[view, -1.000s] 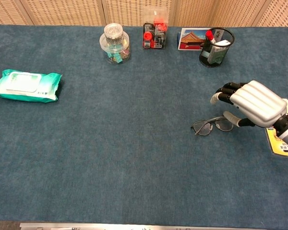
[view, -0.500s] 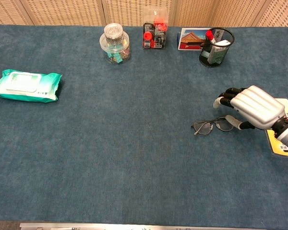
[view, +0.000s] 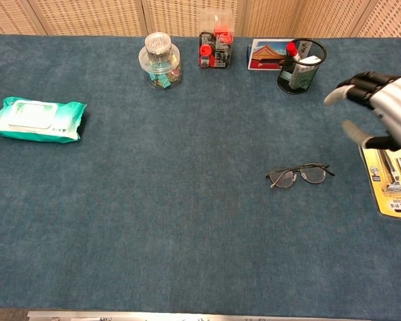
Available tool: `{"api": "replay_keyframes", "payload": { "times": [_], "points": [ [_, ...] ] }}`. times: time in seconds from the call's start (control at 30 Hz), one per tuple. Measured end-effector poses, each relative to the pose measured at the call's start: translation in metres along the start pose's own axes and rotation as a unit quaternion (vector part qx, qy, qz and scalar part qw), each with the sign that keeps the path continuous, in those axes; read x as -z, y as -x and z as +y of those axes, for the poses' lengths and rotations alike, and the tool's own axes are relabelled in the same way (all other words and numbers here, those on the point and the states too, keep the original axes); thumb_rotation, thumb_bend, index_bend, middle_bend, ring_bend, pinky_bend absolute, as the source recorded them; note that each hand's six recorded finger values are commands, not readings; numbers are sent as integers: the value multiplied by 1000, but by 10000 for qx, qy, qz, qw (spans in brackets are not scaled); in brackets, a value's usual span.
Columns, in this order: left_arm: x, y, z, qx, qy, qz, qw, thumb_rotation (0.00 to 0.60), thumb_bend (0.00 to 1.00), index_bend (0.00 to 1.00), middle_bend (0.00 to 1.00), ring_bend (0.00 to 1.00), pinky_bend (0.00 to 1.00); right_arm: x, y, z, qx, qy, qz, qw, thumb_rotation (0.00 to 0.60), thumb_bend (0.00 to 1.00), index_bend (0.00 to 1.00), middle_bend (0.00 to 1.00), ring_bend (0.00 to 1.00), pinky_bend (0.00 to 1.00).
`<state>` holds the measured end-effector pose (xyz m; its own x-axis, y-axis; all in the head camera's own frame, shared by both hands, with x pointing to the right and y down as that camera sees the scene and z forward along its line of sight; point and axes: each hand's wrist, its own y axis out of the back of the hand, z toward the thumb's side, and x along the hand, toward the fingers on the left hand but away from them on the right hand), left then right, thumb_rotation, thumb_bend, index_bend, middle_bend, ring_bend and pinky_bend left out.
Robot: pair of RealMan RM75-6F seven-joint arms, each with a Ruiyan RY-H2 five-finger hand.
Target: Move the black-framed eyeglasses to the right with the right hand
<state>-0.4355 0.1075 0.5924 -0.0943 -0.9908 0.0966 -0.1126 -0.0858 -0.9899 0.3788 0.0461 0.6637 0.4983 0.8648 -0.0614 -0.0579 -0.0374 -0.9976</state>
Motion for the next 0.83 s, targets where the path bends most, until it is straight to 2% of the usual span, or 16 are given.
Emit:
{"api": "replay_keyframes", "payload": {
  "times": [0.1, 0.23, 0.37, 0.6, 0.83],
  "points": [
    [-1, -2, -6, 98, -27, 1, 9999, 600, 335, 466, 569, 416, 518, 20, -13, 25, 267, -127, -383, 9988, 600, 393, 369, 367, 284, 505],
    [-2, -6, -14, 249, -81, -21, 9997, 600, 336, 465, 569, 417, 518, 41, -33, 40, 366, -260, -897, 9950, 600, 392, 369, 367, 284, 506],
    [-4, -10, -23, 377, -136, -66, 9992, 600, 336, 468, 570, 417, 518, 55, -49, 43, 257, -356, -1366, 9896, 600, 393, 369, 367, 284, 505],
    [-7, -17, -33, 361, -68, -251, 9990, 600, 335, 491, 598, 437, 525, 80, -73, 43, -83, -463, -2206, 9742, 600, 392, 369, 367, 282, 506],
    [-11, -19, -40, 421, -88, -301, 9986, 600, 336, 492, 599, 437, 526, 90, -81, 50, -36, -320, -2362, 9712, 600, 392, 369, 367, 280, 505]
  ]
}}
